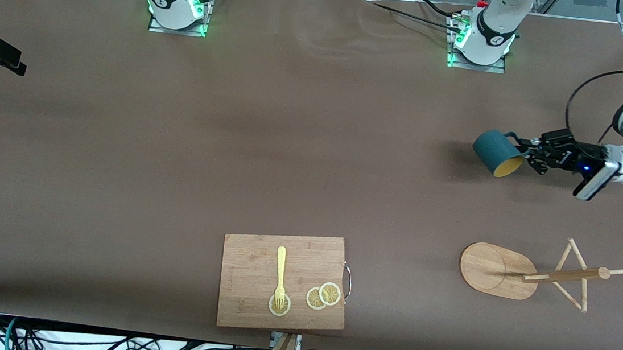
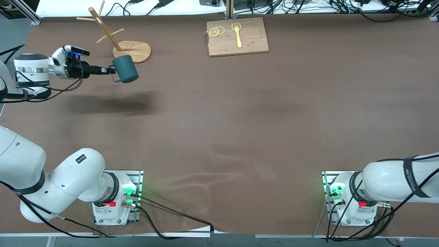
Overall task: Pass cup and hang on rack
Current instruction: 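Lift the mug with the left gripper toward the wooden rack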
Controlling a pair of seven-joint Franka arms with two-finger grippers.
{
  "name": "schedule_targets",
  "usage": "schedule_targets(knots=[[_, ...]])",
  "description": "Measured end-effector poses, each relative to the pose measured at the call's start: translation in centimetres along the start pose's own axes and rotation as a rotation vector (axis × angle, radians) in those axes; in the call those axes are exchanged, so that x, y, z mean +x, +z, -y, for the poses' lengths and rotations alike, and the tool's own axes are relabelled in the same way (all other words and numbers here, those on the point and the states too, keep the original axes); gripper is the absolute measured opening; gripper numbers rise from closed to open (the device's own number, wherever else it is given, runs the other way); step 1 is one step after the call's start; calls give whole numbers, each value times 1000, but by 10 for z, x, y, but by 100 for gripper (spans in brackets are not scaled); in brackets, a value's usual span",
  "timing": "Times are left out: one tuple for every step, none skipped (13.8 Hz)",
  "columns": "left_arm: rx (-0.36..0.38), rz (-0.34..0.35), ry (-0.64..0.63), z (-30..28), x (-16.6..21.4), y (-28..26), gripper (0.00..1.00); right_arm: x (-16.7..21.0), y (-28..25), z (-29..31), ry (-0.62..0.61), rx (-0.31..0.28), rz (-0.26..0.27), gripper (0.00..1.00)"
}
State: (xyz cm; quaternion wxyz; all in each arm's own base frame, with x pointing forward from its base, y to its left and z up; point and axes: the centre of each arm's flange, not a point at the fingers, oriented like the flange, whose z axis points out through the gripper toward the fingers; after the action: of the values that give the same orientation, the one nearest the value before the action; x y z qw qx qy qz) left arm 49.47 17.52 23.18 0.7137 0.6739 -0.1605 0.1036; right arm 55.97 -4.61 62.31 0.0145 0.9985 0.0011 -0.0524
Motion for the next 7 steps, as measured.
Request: schedule_targets(knots=[[-18,-17,-49,1,9,-10,20,0,0,0,0,0,0,100],[-51,-47,-92,4,17,-17,20,0,0,0,0,0,0,100],[-91,-75,-130,9,23,-21,20,0,0,0,0,0,0,100],[-123,-102,-161,14,28,-25,20,0,0,0,0,0,0,100],[-151,-132,-183,19,32,-27,20,0,0,0,0,0,0,100],[-177,-168,-199,23,37,-29,20,0,0,0,0,0,0,100],[-197,-199,-209,26,42,-33,20,0,0,0,0,0,0,100]])
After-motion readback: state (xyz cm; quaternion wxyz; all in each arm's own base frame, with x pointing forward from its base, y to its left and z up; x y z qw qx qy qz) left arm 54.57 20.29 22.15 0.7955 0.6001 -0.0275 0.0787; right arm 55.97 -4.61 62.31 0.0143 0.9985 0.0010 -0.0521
